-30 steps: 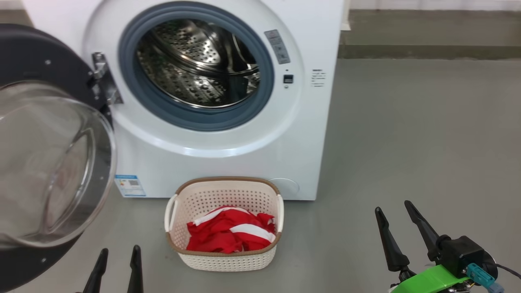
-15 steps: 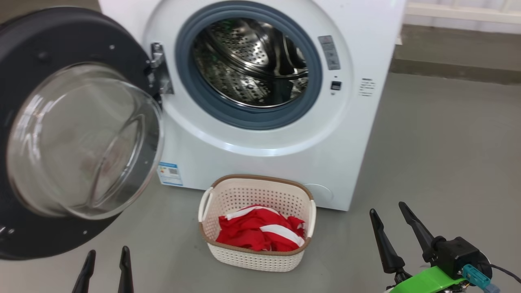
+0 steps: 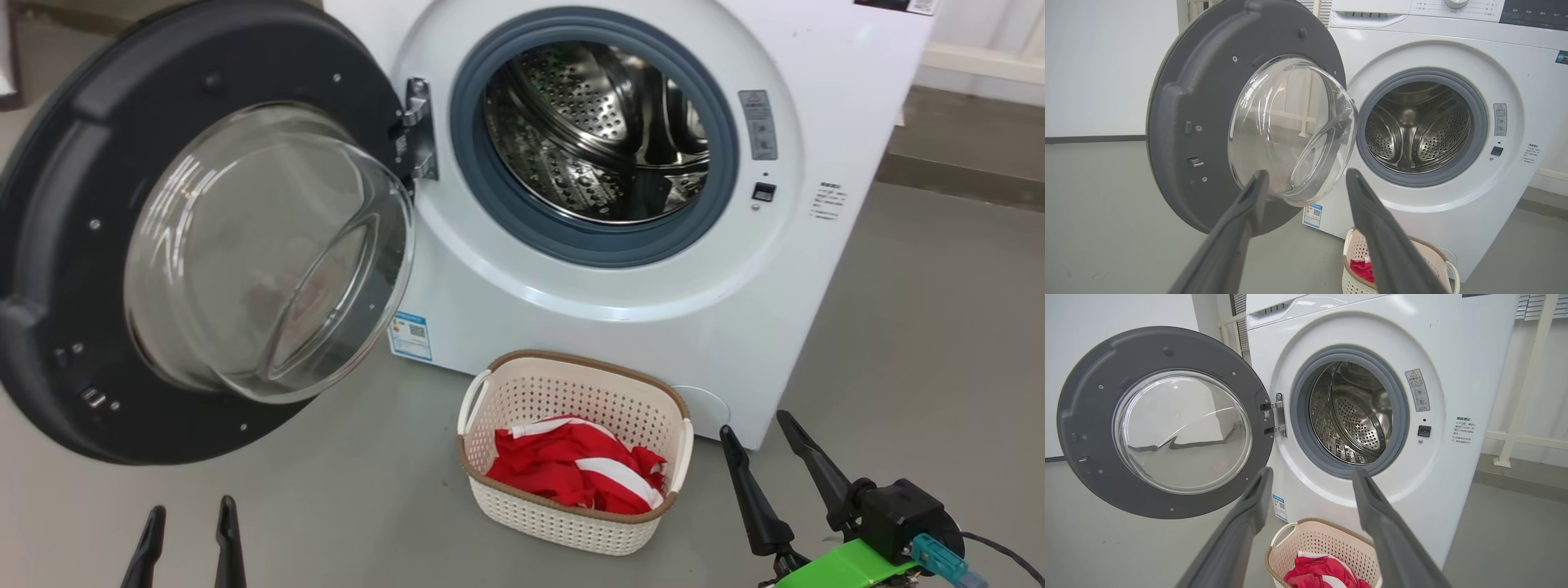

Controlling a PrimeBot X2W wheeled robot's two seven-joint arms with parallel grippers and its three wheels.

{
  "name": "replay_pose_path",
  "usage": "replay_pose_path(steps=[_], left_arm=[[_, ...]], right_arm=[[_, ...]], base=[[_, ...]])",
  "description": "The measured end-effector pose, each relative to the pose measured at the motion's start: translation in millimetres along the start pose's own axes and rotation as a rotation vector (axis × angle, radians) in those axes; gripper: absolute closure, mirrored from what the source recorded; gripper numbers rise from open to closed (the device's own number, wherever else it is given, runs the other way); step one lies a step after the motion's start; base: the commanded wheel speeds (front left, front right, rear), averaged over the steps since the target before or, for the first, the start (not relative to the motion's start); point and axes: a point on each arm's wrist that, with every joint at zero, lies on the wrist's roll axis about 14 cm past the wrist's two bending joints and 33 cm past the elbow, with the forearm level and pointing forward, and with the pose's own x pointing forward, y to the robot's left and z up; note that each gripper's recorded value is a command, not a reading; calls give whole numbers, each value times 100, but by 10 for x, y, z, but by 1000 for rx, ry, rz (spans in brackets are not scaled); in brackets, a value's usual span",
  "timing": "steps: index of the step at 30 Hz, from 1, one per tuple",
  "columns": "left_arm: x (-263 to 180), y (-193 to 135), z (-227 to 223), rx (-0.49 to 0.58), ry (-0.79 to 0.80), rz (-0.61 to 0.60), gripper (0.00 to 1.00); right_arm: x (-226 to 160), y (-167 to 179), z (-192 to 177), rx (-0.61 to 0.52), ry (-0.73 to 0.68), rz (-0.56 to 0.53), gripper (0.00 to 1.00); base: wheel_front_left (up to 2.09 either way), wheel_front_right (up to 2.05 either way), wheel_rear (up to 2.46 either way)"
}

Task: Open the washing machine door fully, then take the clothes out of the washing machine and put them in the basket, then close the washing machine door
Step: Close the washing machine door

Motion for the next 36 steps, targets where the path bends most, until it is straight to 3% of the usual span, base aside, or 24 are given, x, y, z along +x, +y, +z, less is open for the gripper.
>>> replay_pose_path(steps=[8, 9, 10, 12, 13, 22, 32, 36], left_arm=[[-72, 135, -4, 7, 7, 59, 0], [-75, 145, -4, 8, 8, 64, 4], [-77, 151, -5, 3, 8, 67, 19], [-78, 153, -9, -24, 8, 74, 87], [-77, 149, -9, -29, 7, 74, 100], [-18, 115, 118, -18, -34, 68, 100], [513, 261, 1092, 42, -314, 88, 100], [775, 431, 1438, -23, -380, 134, 100]], right_arm=[[51, 63, -67, 8, 18, 24, 0], [51, 68, -68, 8, 19, 25, 0], [51, 70, -71, 8, 19, 26, 0], [49, 71, -75, 8, 21, 26, 0], [45, 69, -80, 8, 22, 25, 0], [18, -9, -48, 3, 14, -1, 0], [0, -43, -28, -2, 8, -11, 0], [-9, -64, -36, -20, 12, -15, 0]], base=[[0, 0, 0], [0, 0, 0], [0, 0, 0], [0, 0, 0], [0, 0, 0], [0, 0, 0], [0, 0, 0], [0, 0, 0]])
